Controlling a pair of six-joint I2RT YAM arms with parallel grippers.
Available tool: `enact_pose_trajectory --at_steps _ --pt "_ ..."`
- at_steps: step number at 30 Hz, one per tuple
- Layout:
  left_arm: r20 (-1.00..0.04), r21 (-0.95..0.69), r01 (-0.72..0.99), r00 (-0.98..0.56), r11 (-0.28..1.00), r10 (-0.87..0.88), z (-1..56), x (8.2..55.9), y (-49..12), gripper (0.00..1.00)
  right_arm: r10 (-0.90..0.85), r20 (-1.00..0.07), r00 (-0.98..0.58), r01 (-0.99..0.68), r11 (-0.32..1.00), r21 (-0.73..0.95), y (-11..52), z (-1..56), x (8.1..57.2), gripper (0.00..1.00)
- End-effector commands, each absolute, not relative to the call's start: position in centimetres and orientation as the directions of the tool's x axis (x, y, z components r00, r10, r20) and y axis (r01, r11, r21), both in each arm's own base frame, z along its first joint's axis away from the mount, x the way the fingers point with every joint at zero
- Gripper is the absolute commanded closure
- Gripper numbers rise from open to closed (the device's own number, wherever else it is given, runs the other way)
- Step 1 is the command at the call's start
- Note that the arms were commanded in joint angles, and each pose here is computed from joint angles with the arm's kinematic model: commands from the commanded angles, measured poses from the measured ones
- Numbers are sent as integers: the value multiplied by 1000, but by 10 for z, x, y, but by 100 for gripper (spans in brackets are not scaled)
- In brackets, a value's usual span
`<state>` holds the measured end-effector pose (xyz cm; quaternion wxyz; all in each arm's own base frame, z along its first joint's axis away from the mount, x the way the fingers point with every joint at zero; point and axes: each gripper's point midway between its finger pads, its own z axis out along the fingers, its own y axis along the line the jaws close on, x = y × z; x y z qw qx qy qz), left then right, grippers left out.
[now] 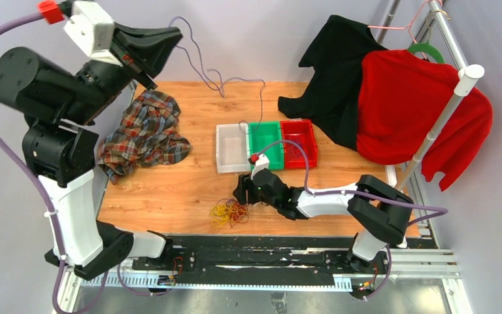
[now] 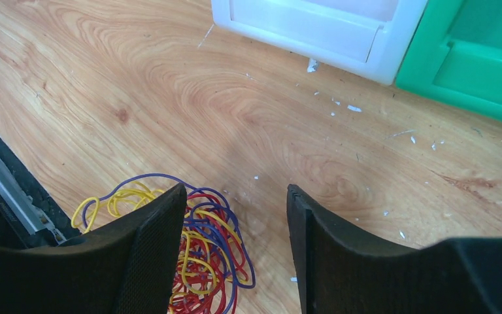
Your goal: Untangle the cables
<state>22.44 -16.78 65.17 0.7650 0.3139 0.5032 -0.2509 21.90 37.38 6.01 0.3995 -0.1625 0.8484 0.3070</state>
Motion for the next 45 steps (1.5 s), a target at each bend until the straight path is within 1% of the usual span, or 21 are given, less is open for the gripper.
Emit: enact_pose_trajectory --at_steps 1,3,5,10,14,18,22,26,32,38,45 --pt "-787 313 575 603 756 -133 716 203 -148 99 -51 -795 -605 -532 768 356 369 66 216 41" --pt "-798 311 602 586 735 -142 715 202 -152 100 -39 -801 -597 -532 767 359 366 73 216 38" --pt "-833 284 655 530 700 -158 703 208 -162 99 -17 -820 -573 -531 770 355 361 90 219 34" --pt "-927 179 766 341 618 -155 646 238 -191 99 56 -887 -459 -527 786 322 340 150 234 26" --pt "-974 109 834 199 541 -109 595 253 -221 99 140 -907 -396 -501 795 342 316 196 253 25" --pt "-994 75 880 106 469 -41 552 257 -255 99 171 -919 -354 -438 839 324 284 219 270 26" --pt "-997 75 907 77 414 13 526 258 -288 100 208 -917 -341 -350 877 329 241 222 285 26" --pt "-998 64 923 52 380 43 510 266 -315 99 257 -910 -324 -216 917 336 186 218 299 30" --pt "-994 81 925 50 371 93 488 298 -353 100 281 -921 -272 -42 952 303 123 212 308 32" --pt "-992 94 907 52 410 113 468 345 -383 100 280 -922 -267 59 960 274 93 202 315 35" --pt "-990 79 902 19 425 143 439 372 -402 100 279 -918 -283 113 960 258 78 190 317 36"
